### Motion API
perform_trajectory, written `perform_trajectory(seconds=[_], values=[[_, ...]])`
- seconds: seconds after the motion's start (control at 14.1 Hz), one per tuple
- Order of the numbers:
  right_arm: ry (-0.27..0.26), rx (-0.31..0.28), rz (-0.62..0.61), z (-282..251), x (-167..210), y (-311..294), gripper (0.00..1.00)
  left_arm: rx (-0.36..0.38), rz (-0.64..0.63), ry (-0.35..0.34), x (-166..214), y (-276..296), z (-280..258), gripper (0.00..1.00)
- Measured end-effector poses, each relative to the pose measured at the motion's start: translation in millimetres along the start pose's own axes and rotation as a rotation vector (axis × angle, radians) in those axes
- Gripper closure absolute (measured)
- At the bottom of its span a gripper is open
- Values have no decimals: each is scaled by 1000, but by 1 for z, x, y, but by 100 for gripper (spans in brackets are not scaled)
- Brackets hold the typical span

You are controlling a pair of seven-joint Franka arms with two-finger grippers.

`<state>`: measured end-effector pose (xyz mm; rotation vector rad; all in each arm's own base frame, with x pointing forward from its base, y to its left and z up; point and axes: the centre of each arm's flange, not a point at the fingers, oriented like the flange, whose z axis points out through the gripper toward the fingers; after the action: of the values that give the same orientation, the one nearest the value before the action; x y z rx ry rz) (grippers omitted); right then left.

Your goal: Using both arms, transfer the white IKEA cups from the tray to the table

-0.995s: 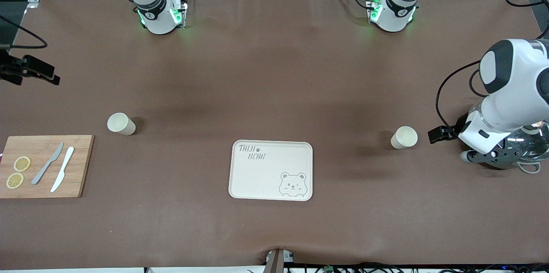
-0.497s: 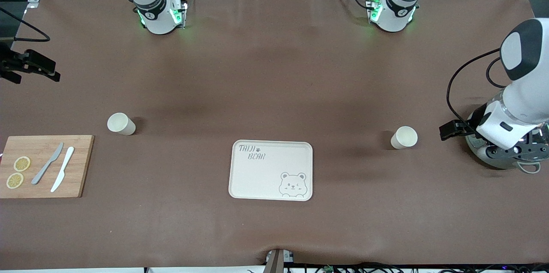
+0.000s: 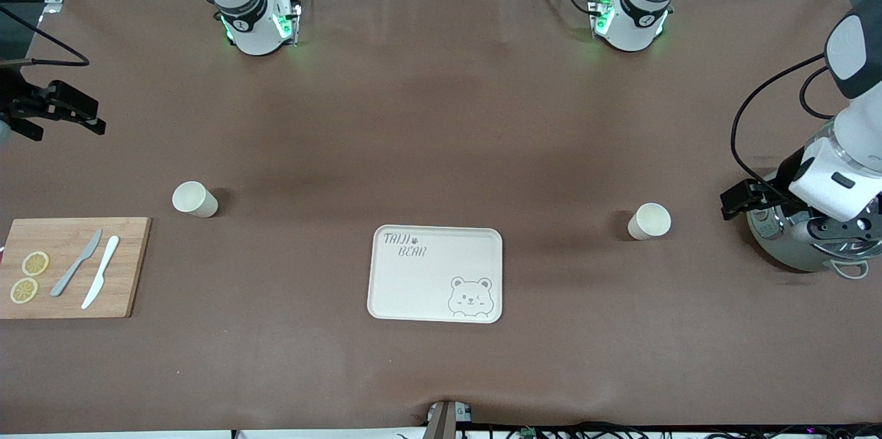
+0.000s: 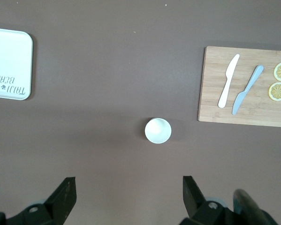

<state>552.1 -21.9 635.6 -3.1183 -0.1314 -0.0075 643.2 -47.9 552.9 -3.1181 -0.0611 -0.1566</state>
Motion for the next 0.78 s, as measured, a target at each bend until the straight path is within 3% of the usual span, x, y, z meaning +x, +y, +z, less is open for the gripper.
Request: perform_trajectory(seconds=[0.43,0.78], values=[[-2,-41,11,-4,-6,9,0,11,-10,30,-13,-6,-37,0],[-3,-38,11,-15,-17,6,0,25,-24,24,-26,-15,-63,0]])
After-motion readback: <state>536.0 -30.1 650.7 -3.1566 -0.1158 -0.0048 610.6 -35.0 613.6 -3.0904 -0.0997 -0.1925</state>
